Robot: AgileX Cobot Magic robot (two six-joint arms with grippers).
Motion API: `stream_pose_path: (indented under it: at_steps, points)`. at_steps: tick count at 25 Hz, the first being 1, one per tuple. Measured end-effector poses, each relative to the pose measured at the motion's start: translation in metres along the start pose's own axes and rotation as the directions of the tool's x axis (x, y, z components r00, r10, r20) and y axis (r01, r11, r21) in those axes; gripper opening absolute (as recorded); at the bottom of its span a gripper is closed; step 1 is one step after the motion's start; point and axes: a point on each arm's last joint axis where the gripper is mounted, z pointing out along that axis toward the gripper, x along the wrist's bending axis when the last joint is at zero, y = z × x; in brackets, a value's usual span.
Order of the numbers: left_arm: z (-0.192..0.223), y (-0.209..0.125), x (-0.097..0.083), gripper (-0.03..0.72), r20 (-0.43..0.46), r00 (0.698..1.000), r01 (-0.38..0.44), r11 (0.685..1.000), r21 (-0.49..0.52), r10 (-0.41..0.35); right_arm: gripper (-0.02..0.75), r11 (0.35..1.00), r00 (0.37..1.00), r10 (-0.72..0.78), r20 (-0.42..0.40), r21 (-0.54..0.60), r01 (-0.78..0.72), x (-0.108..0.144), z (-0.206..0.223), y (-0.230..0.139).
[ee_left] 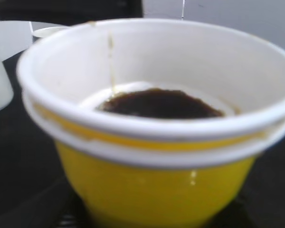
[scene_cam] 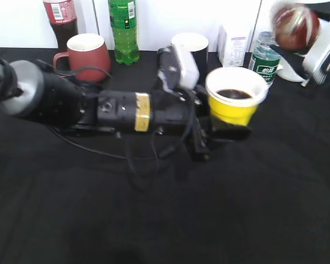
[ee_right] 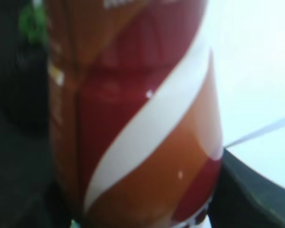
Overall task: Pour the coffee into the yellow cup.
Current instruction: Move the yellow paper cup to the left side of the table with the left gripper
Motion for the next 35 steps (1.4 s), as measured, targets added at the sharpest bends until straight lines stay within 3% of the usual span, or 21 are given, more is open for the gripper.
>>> stream_pose_path:
  at_steps: [2, 4, 5, 11, 17, 20, 23, 28, 30, 35]
  points:
    - [-0.014, -0.001, 0.016, 0.457, -0.036, 0.999, 0.01, 1.0, -0.023, -0.011, 0.543, 0.952, 0.952, 0.307, -0.001, -0.002, -0.307, 0.0, 0.0, 0.0]
    - [-0.032, -0.002, 0.034, 0.457, -0.084, 0.996, 0.017, 0.999, -0.049, -0.021, 0.543, 0.817, 0.817, 0.576, 0.0, 0.002, -0.576, 0.0, 0.0, 0.0]
    - [-0.042, -0.002, 0.043, 0.457, -0.105, 0.994, 0.009, 0.999, -0.046, -0.013, 0.543, 0.776, 0.776, 0.631, 0.002, 0.01, -0.631, 0.0, 0.0, -0.001]
    - [-0.101, -0.009, 0.08, 0.447, -0.181, 0.982, -0.051, 0.999, 0.016, 0.053, 0.543, 0.731, 0.73, 0.682, 0.048, 0.001, -0.683, -0.003, 0.0, -0.003]
    - [-0.14, -0.02, 0.102, 0.447, -0.267, 0.963, -0.009, 0.999, 0.042, 0.019, 0.543, 0.711, 0.707, 0.702, 0.087, -0.014, -0.703, -0.007, 0.0, -0.005]
    - [-0.164, -0.039, 0.103, 0.445, -0.342, 0.937, 0.083, 0.996, 0.042, -0.064, 0.543, 0.693, 0.686, 0.717, 0.12, -0.026, -0.72, -0.009, -0.001, -0.006]
    - [-0.189, -0.058, 0.104, 0.445, -0.451, 0.877, 0.189, 0.982, 0.01, -0.164, 0.543, 0.692, 0.685, 0.719, 0.123, -0.027, -0.721, -0.01, -0.001, -0.006]
    - [-0.202, -0.059, 0.116, 0.445, -0.571, 0.816, 0.11, 0.994, 0.005, -0.088, 0.543, 0.692, 0.684, 0.719, 0.123, -0.027, -0.722, -0.01, -0.001, -0.006]
    - [-0.201, -0.07, 0.119, 0.445, -0.597, 0.793, 0.133, 0.991, -0.026, -0.122, 0.543, 0.692, 0.684, 0.719, 0.124, -0.028, -0.722, -0.01, -0.001, -0.006]
    - [-0.192, -0.104, 0.117, 0.445, -0.564, 0.805, 0.169, 0.982, -0.082, -0.185, 0.543, 0.691, 0.683, 0.719, 0.124, -0.028, -0.722, -0.01, -0.001, -0.006]
